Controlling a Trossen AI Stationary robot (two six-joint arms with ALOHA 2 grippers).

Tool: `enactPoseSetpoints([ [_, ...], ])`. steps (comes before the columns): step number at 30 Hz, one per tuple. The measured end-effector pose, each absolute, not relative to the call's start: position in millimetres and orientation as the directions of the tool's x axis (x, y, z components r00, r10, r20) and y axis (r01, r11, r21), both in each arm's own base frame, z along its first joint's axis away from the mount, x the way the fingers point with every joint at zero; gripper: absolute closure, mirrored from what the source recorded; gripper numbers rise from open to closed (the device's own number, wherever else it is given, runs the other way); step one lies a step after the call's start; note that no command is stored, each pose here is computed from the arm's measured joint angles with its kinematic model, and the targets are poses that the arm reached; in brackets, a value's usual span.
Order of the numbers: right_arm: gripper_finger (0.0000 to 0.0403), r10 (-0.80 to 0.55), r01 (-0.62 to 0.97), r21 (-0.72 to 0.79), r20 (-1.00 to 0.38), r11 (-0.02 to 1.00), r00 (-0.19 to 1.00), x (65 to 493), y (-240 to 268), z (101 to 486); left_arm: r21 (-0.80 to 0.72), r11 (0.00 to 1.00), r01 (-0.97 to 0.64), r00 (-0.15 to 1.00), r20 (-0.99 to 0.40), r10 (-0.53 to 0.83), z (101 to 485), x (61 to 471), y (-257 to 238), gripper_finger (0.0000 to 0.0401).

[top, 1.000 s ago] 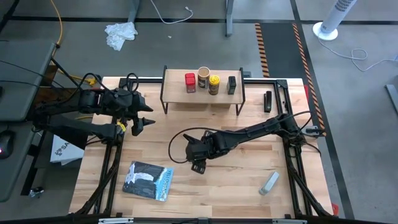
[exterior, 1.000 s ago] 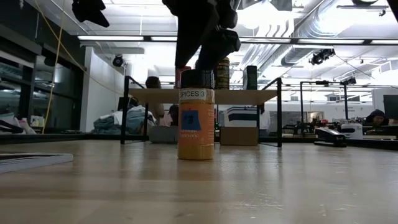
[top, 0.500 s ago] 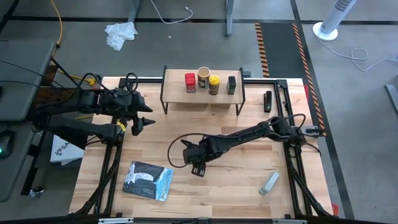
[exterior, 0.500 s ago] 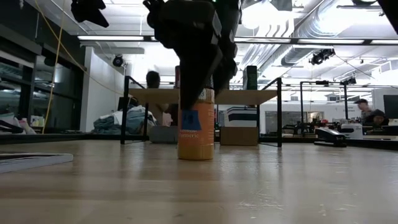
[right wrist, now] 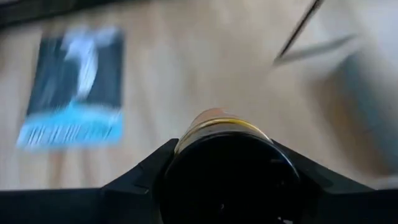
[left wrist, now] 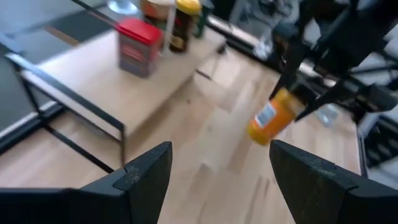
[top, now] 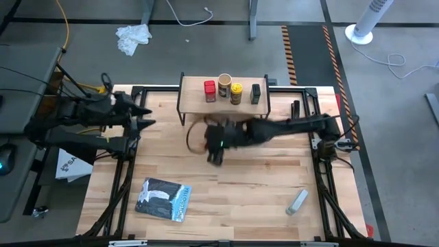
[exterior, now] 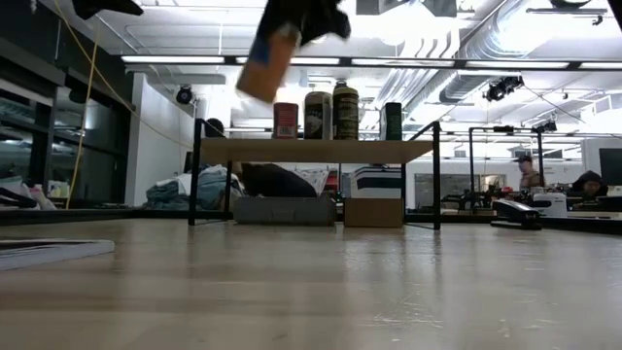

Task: Shelf spices
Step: Put the black seasoning bottle on the shelf

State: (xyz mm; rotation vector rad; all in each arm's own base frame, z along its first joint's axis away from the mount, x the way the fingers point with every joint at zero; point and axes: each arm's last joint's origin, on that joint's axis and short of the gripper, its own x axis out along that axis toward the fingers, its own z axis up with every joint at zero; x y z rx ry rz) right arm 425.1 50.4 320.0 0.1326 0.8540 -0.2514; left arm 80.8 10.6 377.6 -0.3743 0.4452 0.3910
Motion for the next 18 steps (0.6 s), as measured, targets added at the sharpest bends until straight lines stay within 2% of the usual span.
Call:
enactPoseSetpoints([
  [4, 0.0210, -0.286, 0.326, -0.072, -0.677, 0.943, 0.678, 423, 11, 361, -0.275, 0.830, -0.486, 0.828, -0.450, 0.335, 379, 74, 12, 0.0135],
  [7, 0.0210, -0.332, 0.370, -0.088, -0.661, 0.925, 0.673, 422, -21, 377, -0.296, 0.816, -0.496, 0.826, -0.449, 0.340, 379, 73, 12, 0.0135],
  [13, 0.0210, -0.363, 0.452, -0.112, -0.774, 0.885, 0.520, 404, -75, 368, -0.318, 0.795, -0.517, 0.814, -0.470, 0.341, 378, 80, 12, 0.0135],
  [18, 0.0210, -0.347, 0.485, -0.085, -0.804, 0.871, 0.483, 396, -103, 364, -0.289, 0.782, -0.553, 0.790, -0.479, 0.382, 377, 89, 14, 0.0135],
])
